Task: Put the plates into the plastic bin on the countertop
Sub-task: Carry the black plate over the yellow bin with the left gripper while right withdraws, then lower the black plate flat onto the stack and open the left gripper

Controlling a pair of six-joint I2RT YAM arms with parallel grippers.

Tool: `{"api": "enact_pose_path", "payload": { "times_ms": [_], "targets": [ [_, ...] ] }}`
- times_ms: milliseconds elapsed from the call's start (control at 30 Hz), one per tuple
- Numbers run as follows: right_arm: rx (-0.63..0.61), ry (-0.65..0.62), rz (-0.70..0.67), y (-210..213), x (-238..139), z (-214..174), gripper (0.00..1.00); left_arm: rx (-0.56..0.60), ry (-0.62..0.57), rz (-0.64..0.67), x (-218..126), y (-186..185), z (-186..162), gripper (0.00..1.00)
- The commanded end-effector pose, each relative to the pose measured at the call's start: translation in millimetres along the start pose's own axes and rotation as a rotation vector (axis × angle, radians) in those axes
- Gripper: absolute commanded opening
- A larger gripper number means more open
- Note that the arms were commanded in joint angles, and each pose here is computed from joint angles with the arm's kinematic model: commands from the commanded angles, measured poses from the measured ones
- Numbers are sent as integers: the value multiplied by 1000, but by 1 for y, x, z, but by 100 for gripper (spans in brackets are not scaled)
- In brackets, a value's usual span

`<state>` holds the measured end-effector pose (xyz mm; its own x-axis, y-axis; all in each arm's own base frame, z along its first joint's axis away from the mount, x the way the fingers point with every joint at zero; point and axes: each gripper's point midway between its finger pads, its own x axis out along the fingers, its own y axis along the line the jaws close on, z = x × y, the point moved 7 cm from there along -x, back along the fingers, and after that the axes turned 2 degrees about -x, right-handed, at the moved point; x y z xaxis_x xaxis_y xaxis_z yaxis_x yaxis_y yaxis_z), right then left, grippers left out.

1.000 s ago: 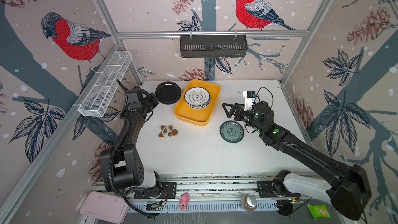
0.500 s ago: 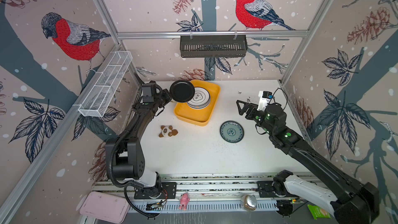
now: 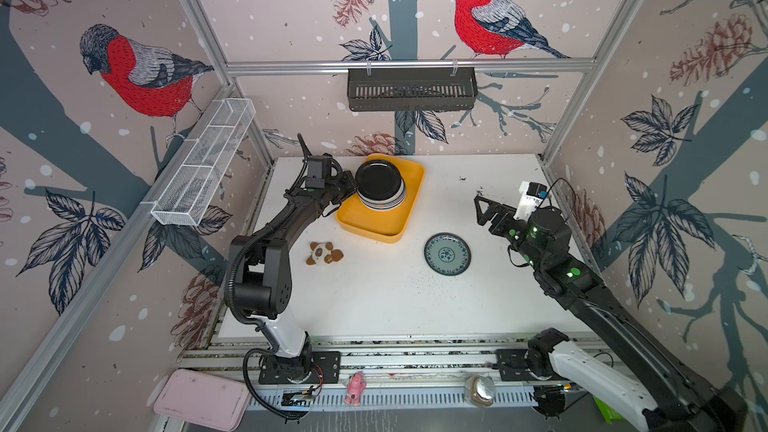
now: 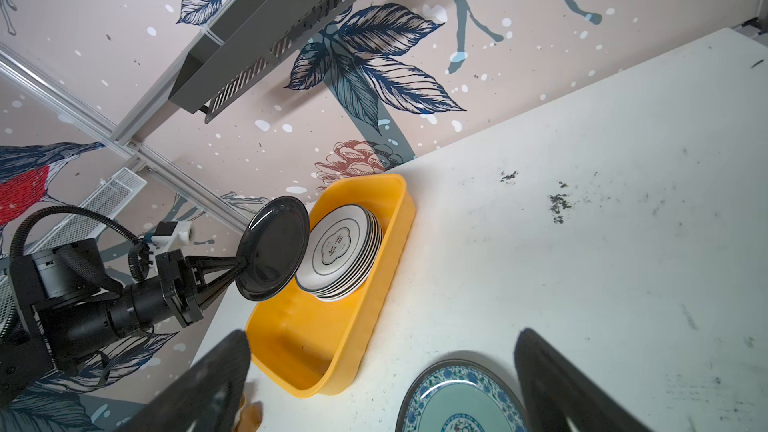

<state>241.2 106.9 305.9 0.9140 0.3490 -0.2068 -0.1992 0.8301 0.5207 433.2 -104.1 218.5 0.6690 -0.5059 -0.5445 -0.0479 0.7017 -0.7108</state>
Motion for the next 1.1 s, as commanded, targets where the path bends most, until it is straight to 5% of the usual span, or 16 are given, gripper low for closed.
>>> {"api": "enact_pose_path", "payload": {
  "times_ms": [0,600,1067],
  "targets": [
    [16,-16,-27,-5,-3,2,100,3,-16,-24,10,-5,6,0],
    [34,-25,-68,-20,-6,2,100,-90,17,27,74,26,10,0],
    [39,-21,-55,-23,0,4,100,-126,17,104,91,46,8,0]
  ]
}}
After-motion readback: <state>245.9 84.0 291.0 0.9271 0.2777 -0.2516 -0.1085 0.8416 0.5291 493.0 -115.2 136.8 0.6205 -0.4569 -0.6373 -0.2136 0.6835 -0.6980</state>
